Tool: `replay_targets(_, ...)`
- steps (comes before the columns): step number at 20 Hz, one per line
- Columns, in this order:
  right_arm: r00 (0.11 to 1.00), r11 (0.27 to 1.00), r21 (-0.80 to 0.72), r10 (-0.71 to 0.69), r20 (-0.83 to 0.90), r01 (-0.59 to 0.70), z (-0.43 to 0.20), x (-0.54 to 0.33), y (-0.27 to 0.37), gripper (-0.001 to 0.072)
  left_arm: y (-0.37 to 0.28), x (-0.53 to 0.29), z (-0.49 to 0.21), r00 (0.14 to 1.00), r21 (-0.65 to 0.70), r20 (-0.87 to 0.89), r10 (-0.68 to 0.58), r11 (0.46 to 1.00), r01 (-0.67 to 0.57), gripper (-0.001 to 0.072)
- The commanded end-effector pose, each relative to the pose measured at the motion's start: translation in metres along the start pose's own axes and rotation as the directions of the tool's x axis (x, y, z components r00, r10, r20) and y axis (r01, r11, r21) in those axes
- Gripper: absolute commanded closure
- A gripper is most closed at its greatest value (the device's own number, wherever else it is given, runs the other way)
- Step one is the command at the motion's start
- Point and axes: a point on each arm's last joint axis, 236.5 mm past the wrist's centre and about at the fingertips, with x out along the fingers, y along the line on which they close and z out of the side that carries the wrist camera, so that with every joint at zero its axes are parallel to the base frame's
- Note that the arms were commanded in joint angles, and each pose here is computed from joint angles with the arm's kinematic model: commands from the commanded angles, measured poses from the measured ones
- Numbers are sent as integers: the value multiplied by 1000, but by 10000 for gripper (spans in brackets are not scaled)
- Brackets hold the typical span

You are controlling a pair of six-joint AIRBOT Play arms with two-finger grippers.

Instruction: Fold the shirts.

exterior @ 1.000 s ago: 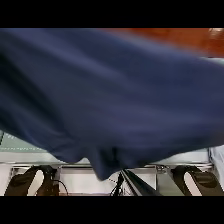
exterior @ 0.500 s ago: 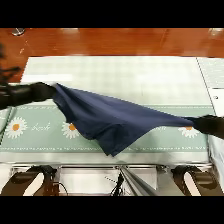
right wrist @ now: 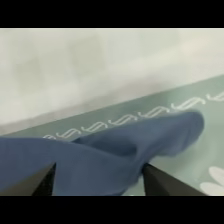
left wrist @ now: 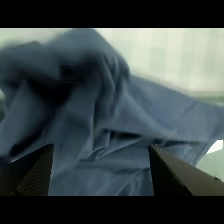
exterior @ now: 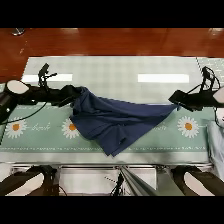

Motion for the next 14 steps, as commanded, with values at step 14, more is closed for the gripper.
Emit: replay_targets(14,981,924,354,178,-75,-141,-103,21,-73,93,57,19,-164,944,-335,-301,-137,942,29,6)
